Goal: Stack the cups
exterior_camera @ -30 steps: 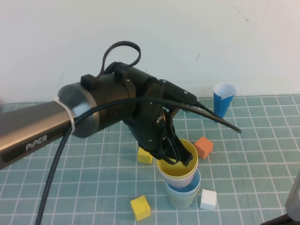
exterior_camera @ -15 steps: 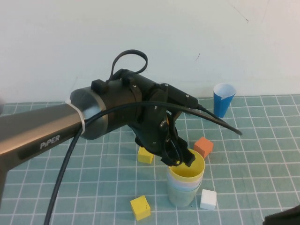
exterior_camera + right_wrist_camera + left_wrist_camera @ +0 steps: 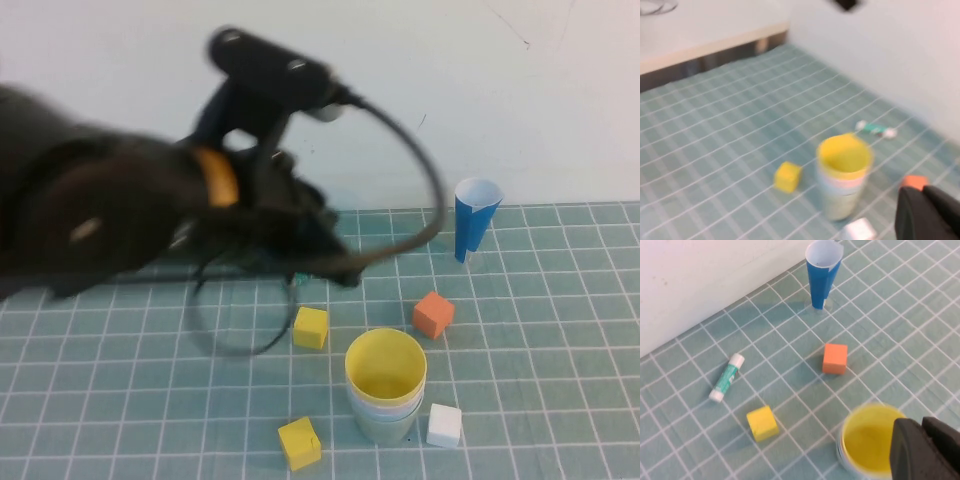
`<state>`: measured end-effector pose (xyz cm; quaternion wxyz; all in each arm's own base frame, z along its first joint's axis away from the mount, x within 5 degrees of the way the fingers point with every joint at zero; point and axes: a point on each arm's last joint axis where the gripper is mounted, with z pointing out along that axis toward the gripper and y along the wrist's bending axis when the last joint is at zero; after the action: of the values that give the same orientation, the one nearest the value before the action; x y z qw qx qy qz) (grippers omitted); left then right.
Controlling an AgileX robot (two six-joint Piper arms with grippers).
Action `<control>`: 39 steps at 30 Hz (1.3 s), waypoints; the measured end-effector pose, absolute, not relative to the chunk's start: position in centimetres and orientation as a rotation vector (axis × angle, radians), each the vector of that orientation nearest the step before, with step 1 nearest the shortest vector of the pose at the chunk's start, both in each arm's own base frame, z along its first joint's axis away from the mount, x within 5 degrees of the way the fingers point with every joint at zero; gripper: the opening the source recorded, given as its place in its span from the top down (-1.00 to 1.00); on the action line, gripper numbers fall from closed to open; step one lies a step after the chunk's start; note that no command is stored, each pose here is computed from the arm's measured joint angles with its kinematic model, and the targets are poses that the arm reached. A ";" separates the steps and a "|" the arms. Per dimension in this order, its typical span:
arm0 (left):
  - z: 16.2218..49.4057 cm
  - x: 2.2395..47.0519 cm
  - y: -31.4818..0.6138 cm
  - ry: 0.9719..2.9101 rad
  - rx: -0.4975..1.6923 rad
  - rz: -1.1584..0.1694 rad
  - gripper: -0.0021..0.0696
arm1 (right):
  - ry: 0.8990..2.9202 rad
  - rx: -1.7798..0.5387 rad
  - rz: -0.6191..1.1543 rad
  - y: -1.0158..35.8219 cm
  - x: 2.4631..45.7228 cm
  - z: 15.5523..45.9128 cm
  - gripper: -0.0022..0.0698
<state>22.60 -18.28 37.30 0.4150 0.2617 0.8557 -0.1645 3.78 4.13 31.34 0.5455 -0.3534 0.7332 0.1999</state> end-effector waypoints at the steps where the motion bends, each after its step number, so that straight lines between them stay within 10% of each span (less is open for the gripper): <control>1: 37.4 21.7 -17.6 2.134 0.653 -0.419 0.93 | 1.723 -0.823 0.458 3.7 3.6 31.2 0.94; 17: 28.5 8.4 -6.8 1.964 0.445 -0.590 0.94 | 1.644 -0.798 0.172 1.6 3.9 31.0 0.94; 39: 24.8 7.0 -5.5 2.030 0.469 -0.545 0.94 | 1.741 -0.785 0.247 3.4 5.5 27.2 0.94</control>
<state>6.98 -5.51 24.83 0.4740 0.1916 0.8300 -0.2228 5.49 3.43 27.18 0.5711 -0.3347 0.7422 0.1051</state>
